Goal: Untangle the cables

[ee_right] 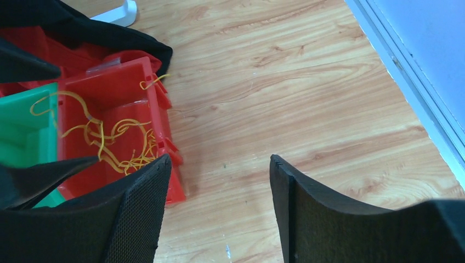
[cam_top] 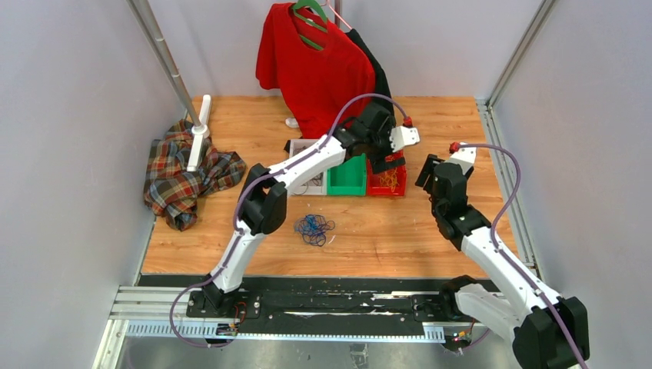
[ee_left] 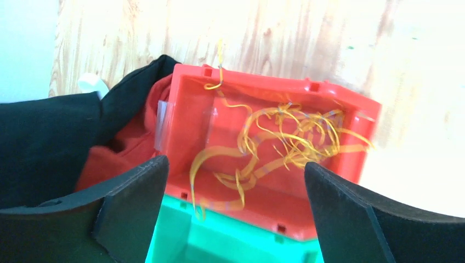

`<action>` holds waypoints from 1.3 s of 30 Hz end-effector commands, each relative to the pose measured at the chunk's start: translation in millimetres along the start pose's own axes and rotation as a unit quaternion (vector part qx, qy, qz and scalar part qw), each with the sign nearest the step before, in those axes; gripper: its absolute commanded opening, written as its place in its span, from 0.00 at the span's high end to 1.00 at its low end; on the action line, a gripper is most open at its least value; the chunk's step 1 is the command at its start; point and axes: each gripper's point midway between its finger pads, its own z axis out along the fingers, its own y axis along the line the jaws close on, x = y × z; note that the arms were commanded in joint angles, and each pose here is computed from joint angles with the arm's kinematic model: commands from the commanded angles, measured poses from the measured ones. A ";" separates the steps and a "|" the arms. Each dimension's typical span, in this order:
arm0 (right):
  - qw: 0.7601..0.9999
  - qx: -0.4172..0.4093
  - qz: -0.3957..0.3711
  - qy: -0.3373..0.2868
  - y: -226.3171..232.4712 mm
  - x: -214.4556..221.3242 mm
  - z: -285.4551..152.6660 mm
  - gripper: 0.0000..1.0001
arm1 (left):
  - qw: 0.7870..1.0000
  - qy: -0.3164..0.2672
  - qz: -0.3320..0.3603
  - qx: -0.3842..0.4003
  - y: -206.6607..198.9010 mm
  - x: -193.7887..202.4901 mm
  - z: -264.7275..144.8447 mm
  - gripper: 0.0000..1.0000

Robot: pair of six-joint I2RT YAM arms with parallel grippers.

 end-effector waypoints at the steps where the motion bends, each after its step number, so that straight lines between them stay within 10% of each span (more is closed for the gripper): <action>1: 1.000 -0.011 0.010 0.003 7.6 -15.0 3.5 0.34 | 0.999 -0.022 0.002 0.041 -5.0 -41.9 -72.1 0.02; 18: 0.989 -0.125 -0.011 0.079 90.2 -1.6 28.1 0.46 | 0.988 0.084 -0.108 0.075 -57.3 69.5 -235.0 0.00; 39: 0.969 -0.223 -0.049 0.091 131.6 74.2 -65.8 0.56 | 0.955 0.154 -0.236 0.096 -128.3 216.0 -197.8 0.38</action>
